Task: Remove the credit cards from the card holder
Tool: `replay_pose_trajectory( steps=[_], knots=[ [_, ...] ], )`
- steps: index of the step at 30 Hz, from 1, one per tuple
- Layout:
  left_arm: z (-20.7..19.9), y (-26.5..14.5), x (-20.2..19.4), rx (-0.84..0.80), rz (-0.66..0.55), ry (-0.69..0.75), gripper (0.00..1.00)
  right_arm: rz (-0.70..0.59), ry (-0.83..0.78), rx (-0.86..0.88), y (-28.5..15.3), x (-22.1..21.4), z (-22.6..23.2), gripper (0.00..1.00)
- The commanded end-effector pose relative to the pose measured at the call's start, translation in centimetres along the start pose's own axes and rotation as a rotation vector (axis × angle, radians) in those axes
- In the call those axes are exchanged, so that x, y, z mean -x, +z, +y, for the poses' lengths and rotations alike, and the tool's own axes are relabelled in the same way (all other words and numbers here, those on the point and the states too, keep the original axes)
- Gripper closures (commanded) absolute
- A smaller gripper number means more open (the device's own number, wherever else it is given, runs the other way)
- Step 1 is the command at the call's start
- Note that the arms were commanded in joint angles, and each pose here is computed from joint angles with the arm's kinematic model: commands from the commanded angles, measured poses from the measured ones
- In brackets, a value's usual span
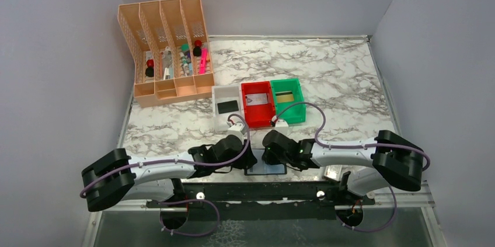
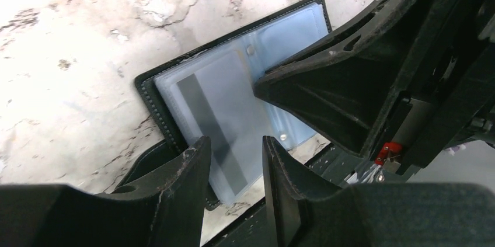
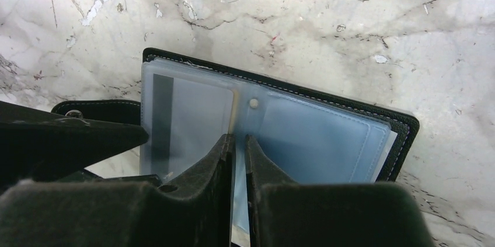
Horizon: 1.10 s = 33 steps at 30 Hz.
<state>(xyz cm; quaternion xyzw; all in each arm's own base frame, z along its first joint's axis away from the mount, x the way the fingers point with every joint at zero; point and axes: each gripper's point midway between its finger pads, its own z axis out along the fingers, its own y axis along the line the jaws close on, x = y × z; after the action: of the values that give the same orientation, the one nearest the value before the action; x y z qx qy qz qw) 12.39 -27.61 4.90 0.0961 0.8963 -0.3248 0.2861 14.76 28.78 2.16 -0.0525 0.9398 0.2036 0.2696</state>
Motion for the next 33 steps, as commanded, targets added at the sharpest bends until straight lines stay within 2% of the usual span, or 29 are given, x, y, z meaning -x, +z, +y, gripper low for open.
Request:
replay_pose_trajectory(
  steps=[1,9,15,20,24,29,33],
  knots=[
    [-3.7,0.6,1.3,-0.134,-0.018,0.022,0.59,0.015,-0.009,-0.079,0.2,-1.1,-2.7,0.83],
    [-3.0,0.8,1.2,-0.089,-0.020,0.017,0.60,0.037,-0.022,-0.048,0.4,-1.8,-2.5,0.86],
    [0.0,0.1,0.9,0.057,-0.012,0.030,0.60,0.027,-0.030,-0.045,0.0,-1.2,-2.1,0.88],
    [1.3,-0.4,0.7,0.104,-0.018,0.027,0.60,0.026,-0.085,0.102,-1.4,-0.2,1.1,0.83],
    [1.5,-0.5,0.7,0.108,-0.024,0.023,0.60,0.040,-0.095,0.141,-1.4,-0.1,2.3,0.78],
    [1.1,-0.5,0.6,0.087,-0.019,0.025,0.60,0.075,-0.097,0.072,0.1,-1.0,1.3,0.69],
    [0.8,-0.4,0.6,0.071,-0.019,0.024,0.60,0.101,-0.087,0.023,1.0,-1.9,0.2,0.71]
  ],
)
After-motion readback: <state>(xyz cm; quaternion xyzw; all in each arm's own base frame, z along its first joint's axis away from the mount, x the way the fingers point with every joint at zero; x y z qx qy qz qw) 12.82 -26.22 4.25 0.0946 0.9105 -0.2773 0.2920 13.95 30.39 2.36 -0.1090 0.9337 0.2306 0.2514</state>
